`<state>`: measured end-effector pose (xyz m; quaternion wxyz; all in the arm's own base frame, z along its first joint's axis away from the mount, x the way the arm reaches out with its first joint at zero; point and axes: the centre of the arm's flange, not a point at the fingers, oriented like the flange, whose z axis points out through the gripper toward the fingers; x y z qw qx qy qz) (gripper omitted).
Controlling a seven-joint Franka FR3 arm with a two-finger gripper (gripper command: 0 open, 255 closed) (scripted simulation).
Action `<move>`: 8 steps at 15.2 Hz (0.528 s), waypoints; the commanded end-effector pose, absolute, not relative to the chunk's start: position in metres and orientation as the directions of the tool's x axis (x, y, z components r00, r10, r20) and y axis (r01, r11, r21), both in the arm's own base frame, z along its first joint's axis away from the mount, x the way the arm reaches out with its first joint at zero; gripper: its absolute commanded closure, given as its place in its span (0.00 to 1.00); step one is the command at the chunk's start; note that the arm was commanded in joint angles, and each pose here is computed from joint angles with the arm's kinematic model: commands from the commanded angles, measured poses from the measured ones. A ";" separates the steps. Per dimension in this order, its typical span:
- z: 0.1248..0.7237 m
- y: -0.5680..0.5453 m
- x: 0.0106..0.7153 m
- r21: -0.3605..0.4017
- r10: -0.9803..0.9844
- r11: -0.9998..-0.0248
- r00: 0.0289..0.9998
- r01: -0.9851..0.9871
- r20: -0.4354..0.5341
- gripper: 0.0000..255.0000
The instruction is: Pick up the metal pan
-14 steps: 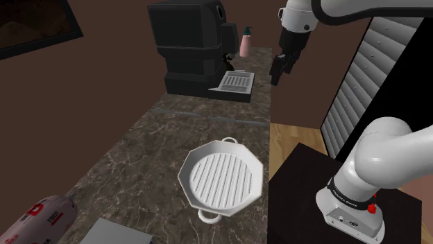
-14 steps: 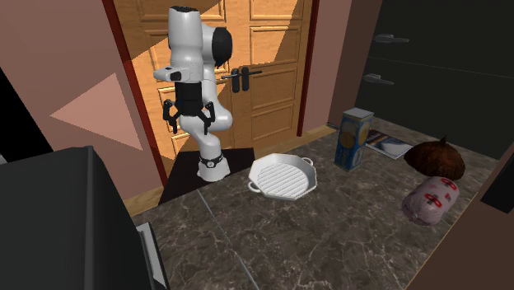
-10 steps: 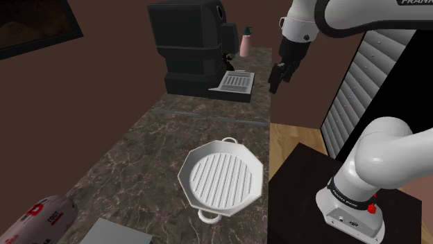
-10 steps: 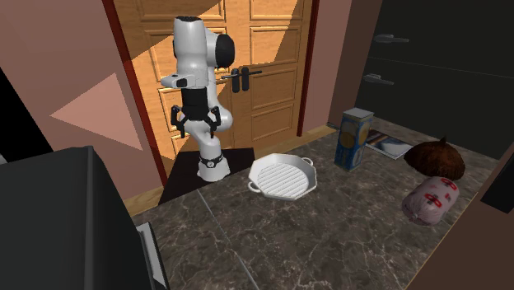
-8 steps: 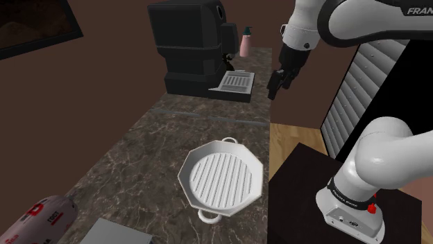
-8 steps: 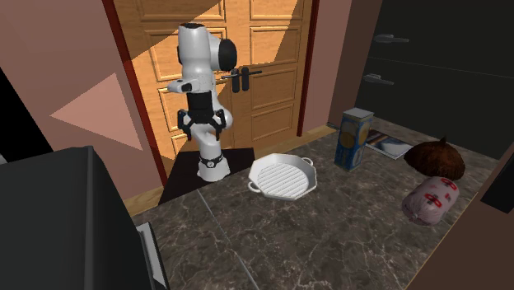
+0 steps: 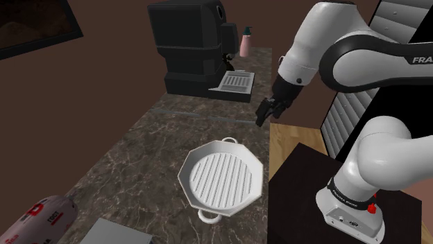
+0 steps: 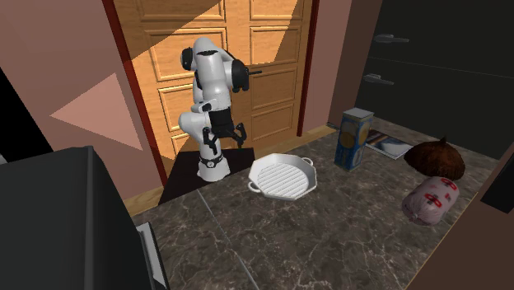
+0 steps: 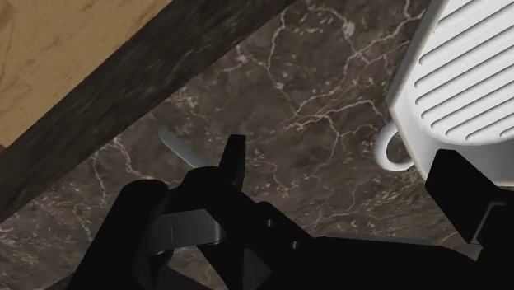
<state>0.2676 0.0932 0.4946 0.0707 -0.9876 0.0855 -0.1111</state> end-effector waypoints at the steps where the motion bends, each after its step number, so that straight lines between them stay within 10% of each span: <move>1: 0.477 0.111 0.259 -0.207 -0.226 -0.961 0.950 -0.182 0.215 0.00; 8: 0.430 0.160 0.248 -0.326 -0.326 -0.913 0.918 -0.245 0.225 0.00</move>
